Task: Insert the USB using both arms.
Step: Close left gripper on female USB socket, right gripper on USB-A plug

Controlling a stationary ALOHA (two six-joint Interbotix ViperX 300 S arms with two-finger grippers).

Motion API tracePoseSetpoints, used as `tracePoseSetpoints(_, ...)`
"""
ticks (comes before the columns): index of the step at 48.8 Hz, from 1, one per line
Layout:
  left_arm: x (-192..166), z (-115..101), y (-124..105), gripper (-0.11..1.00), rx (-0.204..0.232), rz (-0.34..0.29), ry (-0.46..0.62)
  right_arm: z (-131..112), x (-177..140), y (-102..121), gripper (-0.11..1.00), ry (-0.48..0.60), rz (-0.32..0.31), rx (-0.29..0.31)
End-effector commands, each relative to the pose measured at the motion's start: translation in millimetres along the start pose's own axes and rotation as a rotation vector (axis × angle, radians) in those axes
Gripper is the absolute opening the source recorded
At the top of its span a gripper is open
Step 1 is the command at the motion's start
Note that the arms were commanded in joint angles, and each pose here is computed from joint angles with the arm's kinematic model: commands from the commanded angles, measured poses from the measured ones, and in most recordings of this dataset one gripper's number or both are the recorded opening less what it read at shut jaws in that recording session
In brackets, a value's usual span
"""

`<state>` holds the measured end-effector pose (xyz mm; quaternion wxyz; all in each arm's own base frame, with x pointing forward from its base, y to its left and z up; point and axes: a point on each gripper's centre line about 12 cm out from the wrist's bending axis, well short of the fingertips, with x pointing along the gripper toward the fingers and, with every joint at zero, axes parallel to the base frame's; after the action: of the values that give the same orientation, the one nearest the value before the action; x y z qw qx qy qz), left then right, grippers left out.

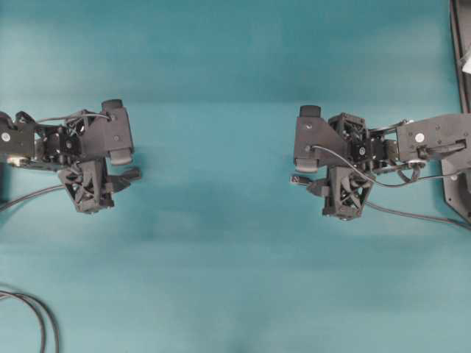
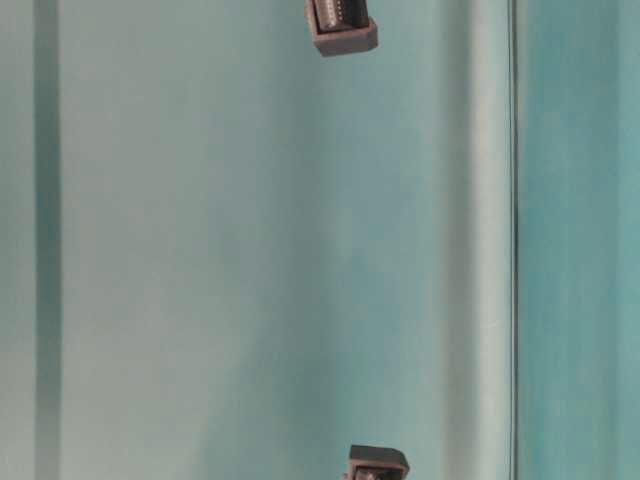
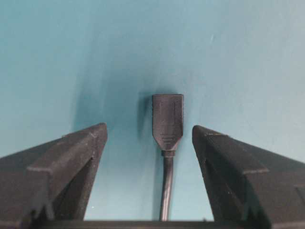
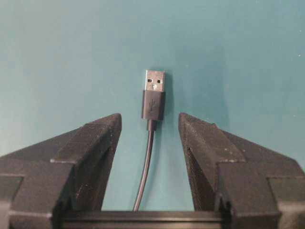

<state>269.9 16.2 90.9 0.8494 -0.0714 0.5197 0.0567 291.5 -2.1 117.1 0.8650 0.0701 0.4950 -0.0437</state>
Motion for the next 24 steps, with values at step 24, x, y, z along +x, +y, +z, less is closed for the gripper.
tracePoseSetpoints(24, 13, 5, -10, 0.84, -0.033, -0.014, 0.009, 10, -3, -3, 0.53, -0.03, -0.003, 0.012)
